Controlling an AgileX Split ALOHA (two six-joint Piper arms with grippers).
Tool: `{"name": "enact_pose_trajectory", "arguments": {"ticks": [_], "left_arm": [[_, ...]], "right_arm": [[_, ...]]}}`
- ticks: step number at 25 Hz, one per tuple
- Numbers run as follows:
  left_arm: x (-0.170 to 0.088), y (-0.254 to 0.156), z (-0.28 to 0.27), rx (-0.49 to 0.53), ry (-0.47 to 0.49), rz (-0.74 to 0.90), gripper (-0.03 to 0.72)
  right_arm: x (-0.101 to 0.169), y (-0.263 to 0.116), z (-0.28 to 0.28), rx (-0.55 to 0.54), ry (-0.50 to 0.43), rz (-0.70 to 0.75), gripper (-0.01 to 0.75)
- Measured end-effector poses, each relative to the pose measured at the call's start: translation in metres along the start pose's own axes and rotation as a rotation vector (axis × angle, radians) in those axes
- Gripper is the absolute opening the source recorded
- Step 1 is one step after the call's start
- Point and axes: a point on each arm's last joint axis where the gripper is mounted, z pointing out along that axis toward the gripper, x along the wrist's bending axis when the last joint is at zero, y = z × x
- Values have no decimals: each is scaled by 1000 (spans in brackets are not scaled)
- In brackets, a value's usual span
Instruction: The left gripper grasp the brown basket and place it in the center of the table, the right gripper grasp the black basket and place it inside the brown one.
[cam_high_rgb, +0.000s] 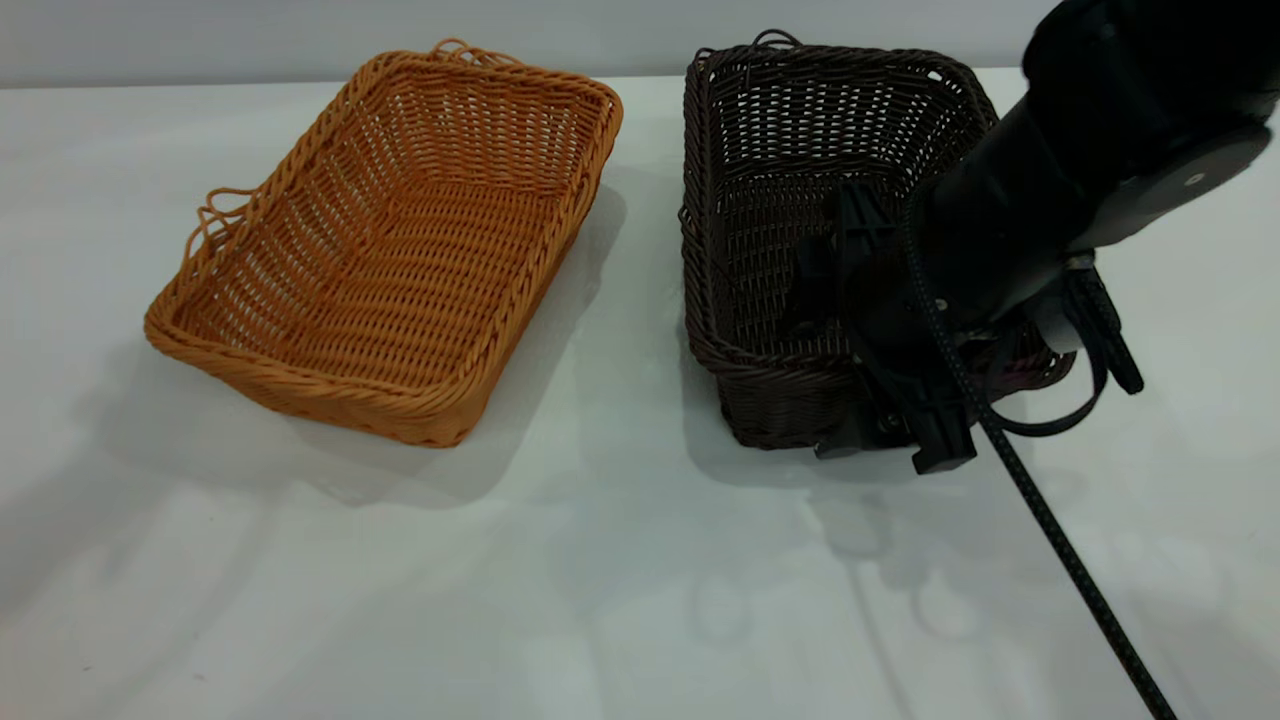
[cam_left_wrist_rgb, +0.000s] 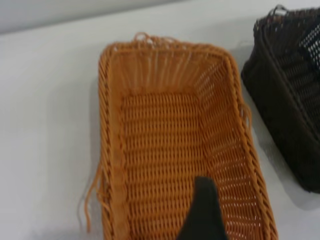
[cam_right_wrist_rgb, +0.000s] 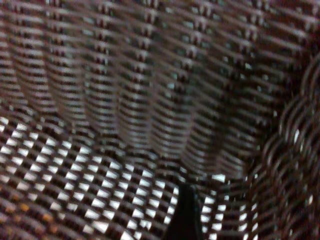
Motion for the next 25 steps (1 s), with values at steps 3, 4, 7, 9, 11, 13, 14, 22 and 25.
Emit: {"name": "enact_pose_trajectory", "arguments": {"ticks": [3, 4, 7, 9, 11, 13, 14, 22, 25], "left_arm": [[12, 1, 27, 69, -28, -26, 531], [17, 0, 41, 100, -38, -38, 531], [26, 3, 72, 141, -45, -49, 531], [29, 6, 95, 154, -42, -42, 531], [31, 10, 114, 154, -34, -42, 531], [34, 14, 130, 143, -12, -55, 531], [37, 16, 138, 136, 2, -56, 531], [61, 9, 188, 163, 50, -79, 531], [68, -1, 207, 191, 54, -90, 531]], "right_arm": [[-3, 2, 6, -13, -16, 4, 584], [-4, 3, 7, -14, -20, 5, 584], [-5, 2, 8, -8, -24, 6, 584], [-5, 2, 8, 0, -23, 6, 584], [-5, 1, 8, 2, -23, 6, 584], [-5, 1, 8, 4, -23, 6, 584], [-5, 1, 8, 7, -23, 6, 584], [-5, 0, 8, 18, -23, 3, 584], [-5, -1, 8, 26, -23, -5, 584]]}}
